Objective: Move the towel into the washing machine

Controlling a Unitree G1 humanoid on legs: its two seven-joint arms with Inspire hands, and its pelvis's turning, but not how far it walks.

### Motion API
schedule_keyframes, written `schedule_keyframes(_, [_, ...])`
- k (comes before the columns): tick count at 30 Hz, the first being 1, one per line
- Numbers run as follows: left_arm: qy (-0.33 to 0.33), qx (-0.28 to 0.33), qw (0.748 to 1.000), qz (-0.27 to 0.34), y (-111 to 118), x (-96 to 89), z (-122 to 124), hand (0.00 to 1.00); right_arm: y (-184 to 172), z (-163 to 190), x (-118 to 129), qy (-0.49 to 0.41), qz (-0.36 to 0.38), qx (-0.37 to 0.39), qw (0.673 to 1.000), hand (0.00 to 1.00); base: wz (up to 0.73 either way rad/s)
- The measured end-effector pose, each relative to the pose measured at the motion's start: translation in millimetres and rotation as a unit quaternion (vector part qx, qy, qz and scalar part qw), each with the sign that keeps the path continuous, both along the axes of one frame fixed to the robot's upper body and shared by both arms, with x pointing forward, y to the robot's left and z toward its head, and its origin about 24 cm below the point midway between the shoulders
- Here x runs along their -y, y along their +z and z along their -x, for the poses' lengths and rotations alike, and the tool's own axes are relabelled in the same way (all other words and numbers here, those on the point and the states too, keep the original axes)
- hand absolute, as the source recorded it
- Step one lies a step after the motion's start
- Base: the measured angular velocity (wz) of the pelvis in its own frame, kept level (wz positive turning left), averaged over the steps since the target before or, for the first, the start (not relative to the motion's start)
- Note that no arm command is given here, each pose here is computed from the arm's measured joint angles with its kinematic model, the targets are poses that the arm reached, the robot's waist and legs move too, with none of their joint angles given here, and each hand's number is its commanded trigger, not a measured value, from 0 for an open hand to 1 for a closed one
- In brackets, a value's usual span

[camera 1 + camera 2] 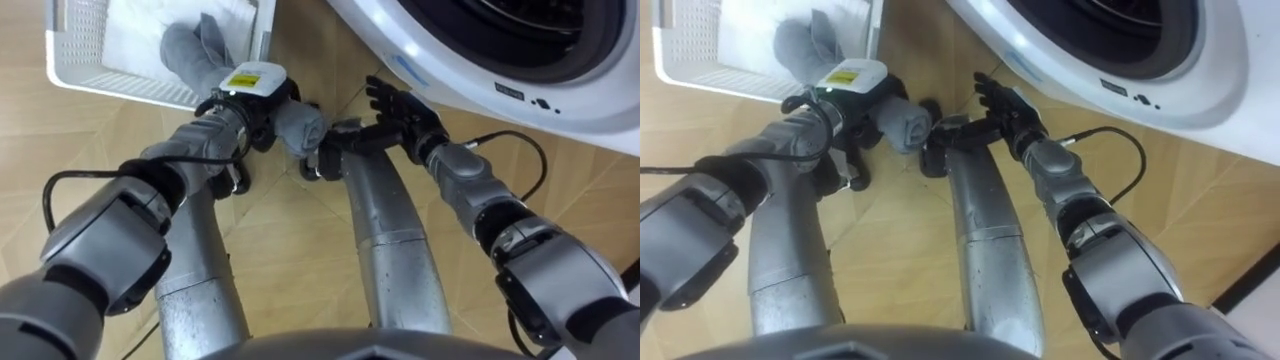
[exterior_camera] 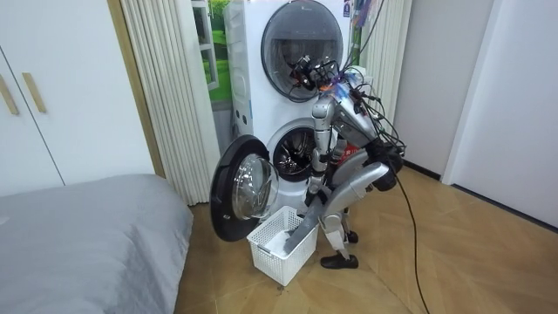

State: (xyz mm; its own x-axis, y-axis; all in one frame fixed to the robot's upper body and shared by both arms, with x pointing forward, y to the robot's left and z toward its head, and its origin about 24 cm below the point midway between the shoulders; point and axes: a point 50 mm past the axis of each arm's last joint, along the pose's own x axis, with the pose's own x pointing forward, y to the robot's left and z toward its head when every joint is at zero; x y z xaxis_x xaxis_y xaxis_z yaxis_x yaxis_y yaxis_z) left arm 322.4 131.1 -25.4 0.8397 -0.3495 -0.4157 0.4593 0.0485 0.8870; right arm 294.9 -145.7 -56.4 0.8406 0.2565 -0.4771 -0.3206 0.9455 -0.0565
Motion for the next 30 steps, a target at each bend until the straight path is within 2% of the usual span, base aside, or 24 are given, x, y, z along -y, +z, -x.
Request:
schedule_keyframes(9, [-0.010, -0.040, 0.999, -0.008, -6.3, 1.6, 4.8, 1.00, -3.2, 2.8, 0.5, 0.002, 0.005, -0.007, 1.000, 0.00, 0.00])
schedule_keyframes(18, [0.004, -0.067, 0.998, 0.022, -30.8, 1.8, 29.9, 1.00, -30.4, 31.9, 12.3, -0.025, 0.007, -0.070, 0.997, 0.00, 0.00])
schedule_keyframes(24, [0.064, -0.070, 0.992, 0.083, -40.2, -2.2, 41.0, 1.00, -49.4, 57.5, 24.9, -0.043, 0.019, -0.115, 0.992, 0.00, 0.03])
schedule_keyframes(30, [0.151, -0.071, 0.970, 0.177, -40.7, -10.3, 43.1, 1.00, -61.1, 76.5, 33.1, -0.057, 0.024, -0.145, 0.987, 0.00, 0.01])
